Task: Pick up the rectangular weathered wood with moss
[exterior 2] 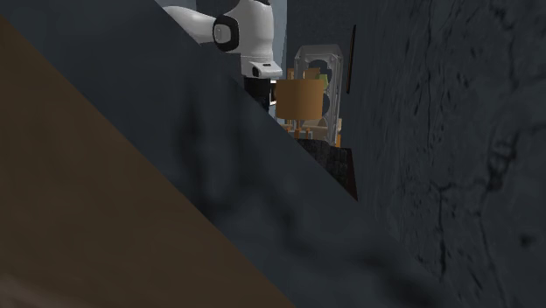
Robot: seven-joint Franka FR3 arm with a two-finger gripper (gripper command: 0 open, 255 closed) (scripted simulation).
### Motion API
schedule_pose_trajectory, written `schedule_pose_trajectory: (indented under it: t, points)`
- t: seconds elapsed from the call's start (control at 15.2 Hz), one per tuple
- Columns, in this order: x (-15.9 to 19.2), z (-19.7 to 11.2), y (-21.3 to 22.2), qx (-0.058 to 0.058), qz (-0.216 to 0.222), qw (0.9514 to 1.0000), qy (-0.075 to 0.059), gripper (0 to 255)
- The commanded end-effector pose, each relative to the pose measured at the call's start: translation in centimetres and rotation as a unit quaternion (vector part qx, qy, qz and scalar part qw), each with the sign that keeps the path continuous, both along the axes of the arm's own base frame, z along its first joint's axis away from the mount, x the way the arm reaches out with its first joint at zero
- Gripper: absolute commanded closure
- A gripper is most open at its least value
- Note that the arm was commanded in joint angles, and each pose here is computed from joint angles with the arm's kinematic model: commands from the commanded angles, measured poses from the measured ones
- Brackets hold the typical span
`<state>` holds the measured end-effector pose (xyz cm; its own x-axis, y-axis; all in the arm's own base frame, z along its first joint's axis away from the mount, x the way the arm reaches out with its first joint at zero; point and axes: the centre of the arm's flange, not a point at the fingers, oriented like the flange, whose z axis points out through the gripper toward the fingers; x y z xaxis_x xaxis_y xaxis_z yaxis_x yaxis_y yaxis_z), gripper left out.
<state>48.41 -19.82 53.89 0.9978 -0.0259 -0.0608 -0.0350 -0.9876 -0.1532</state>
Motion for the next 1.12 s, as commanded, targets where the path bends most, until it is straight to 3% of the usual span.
schedule_pose_trajectory:
  t: [0.0, 0.07, 0.66, 0.73, 1.06]
  points:
    - [2.0, -1.2, -1.9, 0.017, 0.002, 0.9998, 0.0, 0]
    - [2.8, -1.7, -2.7, 0.024, 0.002, 0.9997, 0.0, 0]
    - [2.7, -5.7, -2.7, 0.024, 0.002, 0.9997, 0.0, 0]
    - [2.7, -5.6, -2.7, 0.024, 0.002, 0.9997, 0.0, 255]
    - [2.7, -5.6, -2.7, 0.024, 0.002, 0.9997, 0.0, 255]
